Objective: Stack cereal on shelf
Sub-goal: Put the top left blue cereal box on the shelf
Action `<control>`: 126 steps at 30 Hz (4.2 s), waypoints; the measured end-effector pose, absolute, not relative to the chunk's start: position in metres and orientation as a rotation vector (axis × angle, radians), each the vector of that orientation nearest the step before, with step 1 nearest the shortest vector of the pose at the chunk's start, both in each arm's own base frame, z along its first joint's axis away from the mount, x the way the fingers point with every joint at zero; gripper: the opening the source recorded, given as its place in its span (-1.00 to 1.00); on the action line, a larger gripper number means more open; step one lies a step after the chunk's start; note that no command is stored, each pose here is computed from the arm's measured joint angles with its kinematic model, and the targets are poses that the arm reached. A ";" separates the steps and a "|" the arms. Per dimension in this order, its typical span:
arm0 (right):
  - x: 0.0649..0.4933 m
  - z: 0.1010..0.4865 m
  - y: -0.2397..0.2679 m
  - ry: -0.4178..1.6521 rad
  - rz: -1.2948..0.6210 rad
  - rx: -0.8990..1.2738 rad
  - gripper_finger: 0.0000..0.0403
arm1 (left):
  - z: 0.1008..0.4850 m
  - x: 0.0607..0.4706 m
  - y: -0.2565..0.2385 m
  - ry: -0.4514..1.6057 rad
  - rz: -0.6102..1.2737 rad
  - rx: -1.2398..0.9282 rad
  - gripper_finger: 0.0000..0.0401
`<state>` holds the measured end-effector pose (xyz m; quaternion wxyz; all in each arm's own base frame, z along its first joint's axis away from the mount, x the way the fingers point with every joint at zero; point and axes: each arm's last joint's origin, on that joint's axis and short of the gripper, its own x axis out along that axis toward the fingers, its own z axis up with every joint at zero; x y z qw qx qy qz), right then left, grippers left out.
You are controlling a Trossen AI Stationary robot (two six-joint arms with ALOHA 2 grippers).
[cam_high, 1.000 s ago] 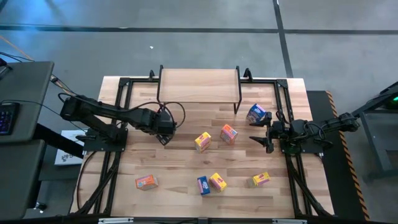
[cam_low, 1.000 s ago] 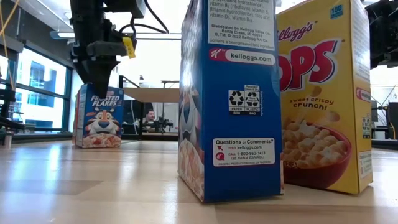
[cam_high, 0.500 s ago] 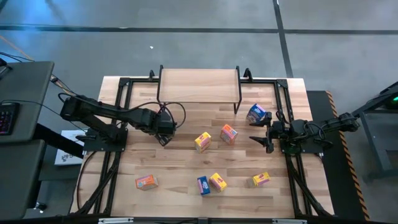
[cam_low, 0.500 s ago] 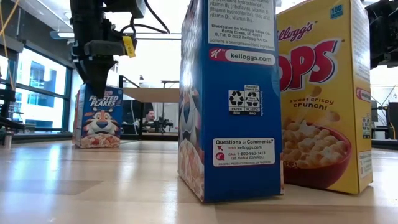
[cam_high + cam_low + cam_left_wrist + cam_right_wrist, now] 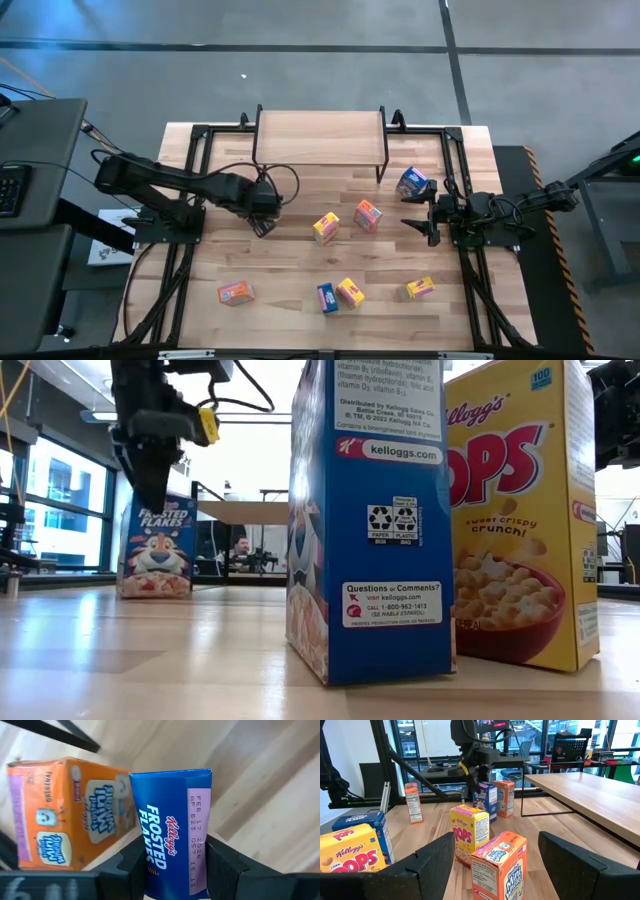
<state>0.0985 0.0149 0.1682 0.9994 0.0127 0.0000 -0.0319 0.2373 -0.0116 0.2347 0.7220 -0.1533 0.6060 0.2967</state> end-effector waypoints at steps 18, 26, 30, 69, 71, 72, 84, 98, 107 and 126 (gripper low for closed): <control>0.099 0.168 0.015 0.000 -0.064 0.026 0.39 | 0.330 0.225 -0.008 1.066 0.358 0.013 -0.28; 0.099 0.168 0.015 0.000 -0.064 0.026 0.39 | 0.365 0.222 0.012 1.016 0.436 0.435 -0.28; 0.099 0.168 0.015 0.000 -0.064 0.026 0.39 | 0.377 0.220 0.033 1.040 0.475 0.518 -0.28; 0.099 0.168 0.015 0.000 -0.064 0.026 0.39 | 0.397 0.232 0.194 1.246 0.419 0.337 -0.28; 0.099 0.168 0.015 0.000 -0.064 0.026 0.39 | 0.396 0.232 0.199 1.237 0.378 0.320 -0.28; 0.099 0.168 0.015 0.000 -0.064 0.026 0.39 | 0.395 0.232 0.202 1.236 0.360 0.311 -0.28; 0.099 0.168 0.015 0.000 -0.064 0.026 0.39 | 0.380 0.231 0.219 1.268 0.233 0.249 -0.28; 0.099 0.168 0.015 0.000 -0.064 0.026 0.39 | 0.373 0.235 0.230 1.272 0.247 0.237 -0.25; 0.099 0.168 0.015 0.000 -0.064 0.025 0.39 | 0.371 0.236 0.232 1.277 0.252 0.233 0.08; 0.099 0.168 0.015 0.000 -0.064 0.026 0.39 | 0.375 0.233 0.233 1.298 0.331 0.260 0.53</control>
